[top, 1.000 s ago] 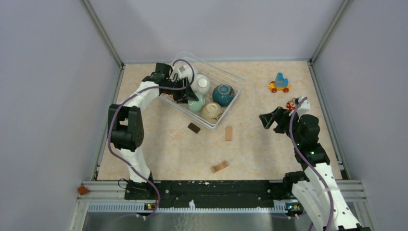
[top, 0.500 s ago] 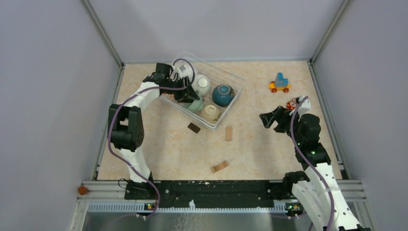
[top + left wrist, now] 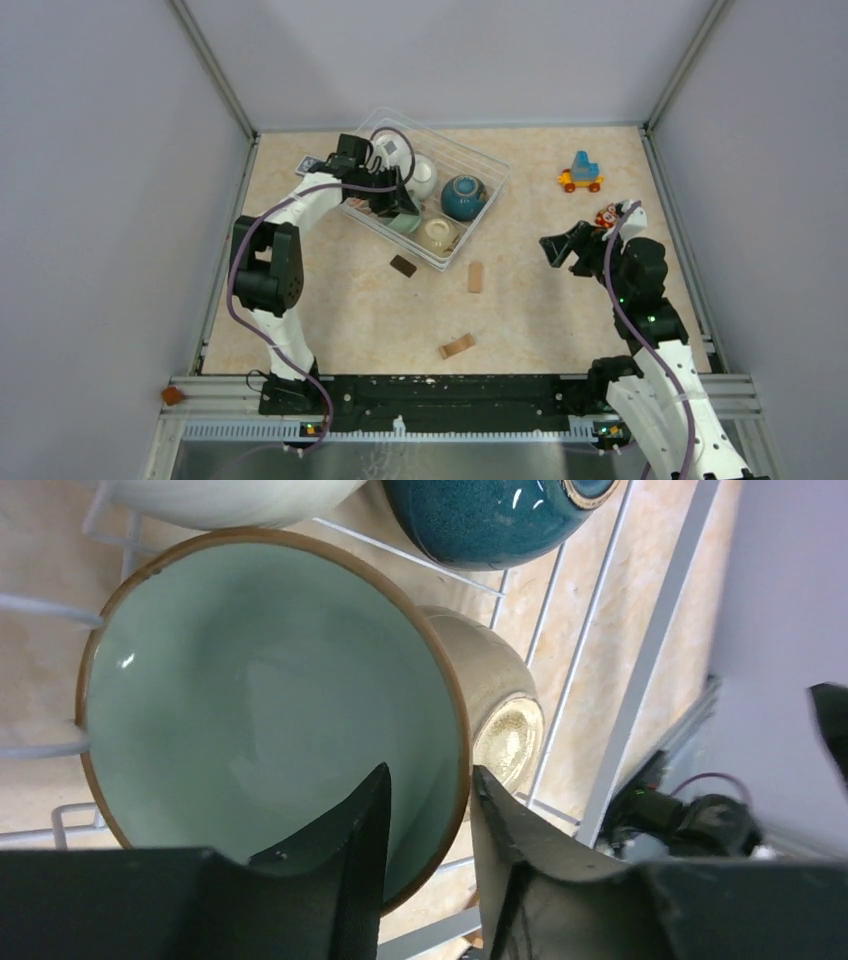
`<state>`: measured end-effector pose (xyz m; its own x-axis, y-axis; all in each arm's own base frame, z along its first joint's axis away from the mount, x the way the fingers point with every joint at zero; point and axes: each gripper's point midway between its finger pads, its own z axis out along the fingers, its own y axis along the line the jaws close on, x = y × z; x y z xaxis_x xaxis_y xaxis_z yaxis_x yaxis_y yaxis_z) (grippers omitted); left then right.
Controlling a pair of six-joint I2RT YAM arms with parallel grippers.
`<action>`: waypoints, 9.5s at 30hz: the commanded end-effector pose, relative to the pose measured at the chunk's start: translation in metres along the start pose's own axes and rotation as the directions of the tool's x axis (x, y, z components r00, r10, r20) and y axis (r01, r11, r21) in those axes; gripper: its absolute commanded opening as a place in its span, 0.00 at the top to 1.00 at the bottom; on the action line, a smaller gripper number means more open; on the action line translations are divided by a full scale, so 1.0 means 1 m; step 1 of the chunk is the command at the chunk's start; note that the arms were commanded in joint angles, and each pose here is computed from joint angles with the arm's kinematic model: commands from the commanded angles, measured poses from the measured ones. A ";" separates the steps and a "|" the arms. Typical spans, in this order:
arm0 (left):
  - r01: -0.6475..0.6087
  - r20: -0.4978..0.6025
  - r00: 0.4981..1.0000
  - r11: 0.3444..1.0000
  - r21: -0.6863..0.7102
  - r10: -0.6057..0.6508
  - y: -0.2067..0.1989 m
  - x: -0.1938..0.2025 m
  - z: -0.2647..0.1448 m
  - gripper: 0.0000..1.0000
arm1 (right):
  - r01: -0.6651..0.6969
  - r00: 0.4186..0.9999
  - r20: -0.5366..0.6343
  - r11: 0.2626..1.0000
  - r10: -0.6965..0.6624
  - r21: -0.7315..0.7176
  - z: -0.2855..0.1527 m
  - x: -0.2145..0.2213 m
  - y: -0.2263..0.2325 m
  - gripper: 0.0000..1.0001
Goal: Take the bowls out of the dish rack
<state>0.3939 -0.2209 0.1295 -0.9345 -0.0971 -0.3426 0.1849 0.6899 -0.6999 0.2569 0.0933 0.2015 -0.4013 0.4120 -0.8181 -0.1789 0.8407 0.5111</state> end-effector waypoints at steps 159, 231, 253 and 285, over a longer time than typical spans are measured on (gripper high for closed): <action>-0.205 0.058 0.817 0.382 -0.901 0.574 0.080 -0.115 -0.074 0.01 | 0.077 0.994 -0.064 0.982 -0.089 -0.171 0.018 0.034 0.055 0.16; -0.172 0.013 0.883 0.348 -0.922 0.470 0.121 -0.113 -0.072 0.01 | 0.087 0.989 -0.094 0.963 -0.114 -0.256 0.015 0.047 0.070 0.16; -0.101 0.145 0.826 0.395 -0.913 0.545 0.077 -0.135 -0.111 0.42 | 0.018 0.982 0.185 0.994 -0.038 0.109 -0.007 -0.007 0.008 0.16; -0.240 0.430 0.720 0.776 -0.583 0.545 -0.066 -0.132 -0.146 0.42 | 0.136 0.991 0.046 0.898 -0.128 -0.419 0.001 0.016 0.107 0.21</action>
<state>0.4636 -0.1266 0.2489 -0.5687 0.1039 -0.8159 0.1124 0.9925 0.0480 0.2322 0.1668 0.2228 -0.3327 0.2945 -0.8959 -0.4971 0.7525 0.4320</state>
